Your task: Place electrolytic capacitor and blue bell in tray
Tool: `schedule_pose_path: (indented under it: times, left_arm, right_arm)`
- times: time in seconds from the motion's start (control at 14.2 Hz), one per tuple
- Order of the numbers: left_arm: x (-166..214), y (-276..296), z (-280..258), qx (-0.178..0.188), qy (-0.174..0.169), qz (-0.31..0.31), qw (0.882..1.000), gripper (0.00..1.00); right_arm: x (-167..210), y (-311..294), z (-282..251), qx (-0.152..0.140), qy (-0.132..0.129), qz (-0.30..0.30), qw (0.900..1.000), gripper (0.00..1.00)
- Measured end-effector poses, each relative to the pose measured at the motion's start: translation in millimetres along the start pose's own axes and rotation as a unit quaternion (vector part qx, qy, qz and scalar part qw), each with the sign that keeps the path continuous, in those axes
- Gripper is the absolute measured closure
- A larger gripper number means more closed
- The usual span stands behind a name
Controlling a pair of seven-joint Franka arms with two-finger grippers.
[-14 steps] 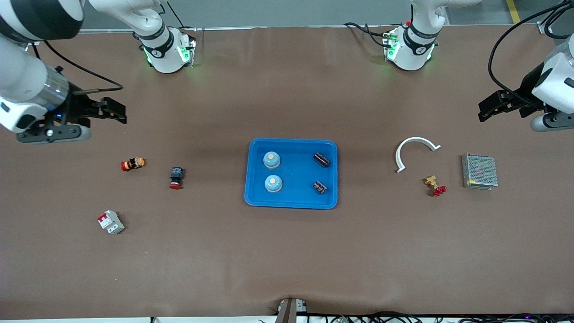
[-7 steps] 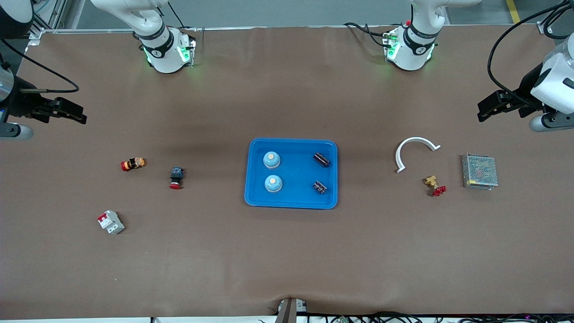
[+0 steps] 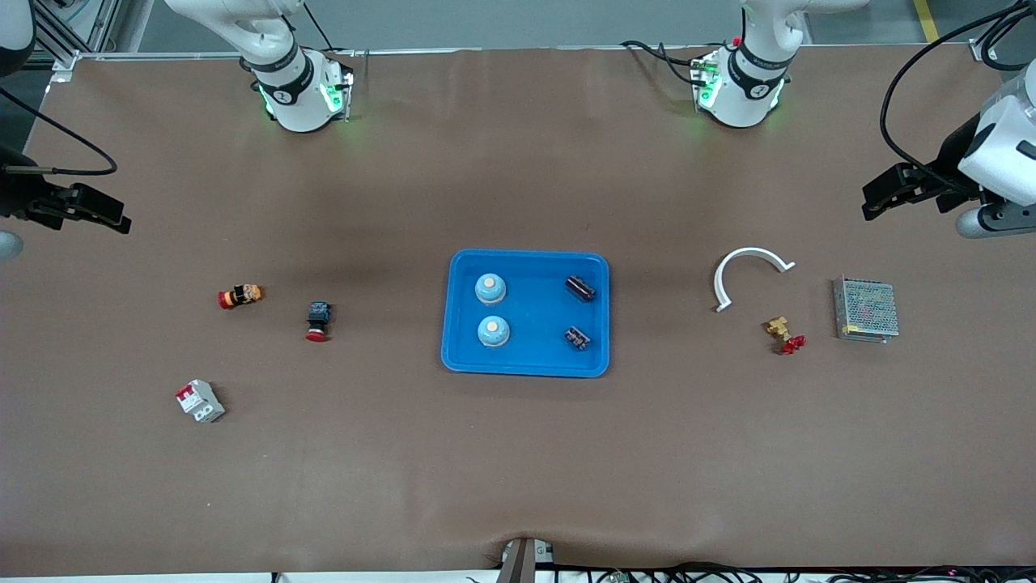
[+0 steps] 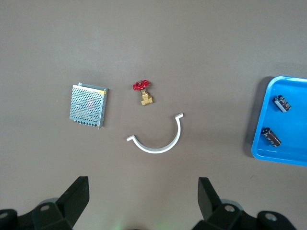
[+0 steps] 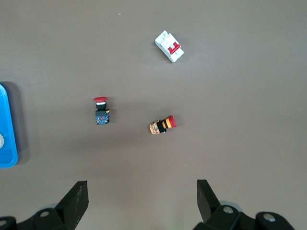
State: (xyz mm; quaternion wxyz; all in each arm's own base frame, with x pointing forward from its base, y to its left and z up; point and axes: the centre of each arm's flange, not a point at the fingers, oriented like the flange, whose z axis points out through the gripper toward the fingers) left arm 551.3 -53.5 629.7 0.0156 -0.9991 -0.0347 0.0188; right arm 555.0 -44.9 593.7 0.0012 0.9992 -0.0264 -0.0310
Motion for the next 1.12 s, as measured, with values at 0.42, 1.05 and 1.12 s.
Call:
schedule_pose_path:
  times: [0.42,1.05,1.12]
  left_arm:
    - [0.5,-1.0,-0.8,0.0,0.002,0.007,1.0,0.0]
    - [1.0,-3.4,-6.0,-0.001,0.008,0.005,1.0,0.0]
    - [1.1,-3.7,-6.9,-0.002,0.009,0.005,1.0,0.0]
  right_arm:
    - [8.5,7.0,12.5,0.0,-0.006,-0.004,1.0,0.0]
    - [8.5,6.5,12.4,0.0,-0.006,-0.004,1.0,0.0]
    - [8.5,6.4,12.4,0.0,-0.006,-0.005,1.0,0.0]
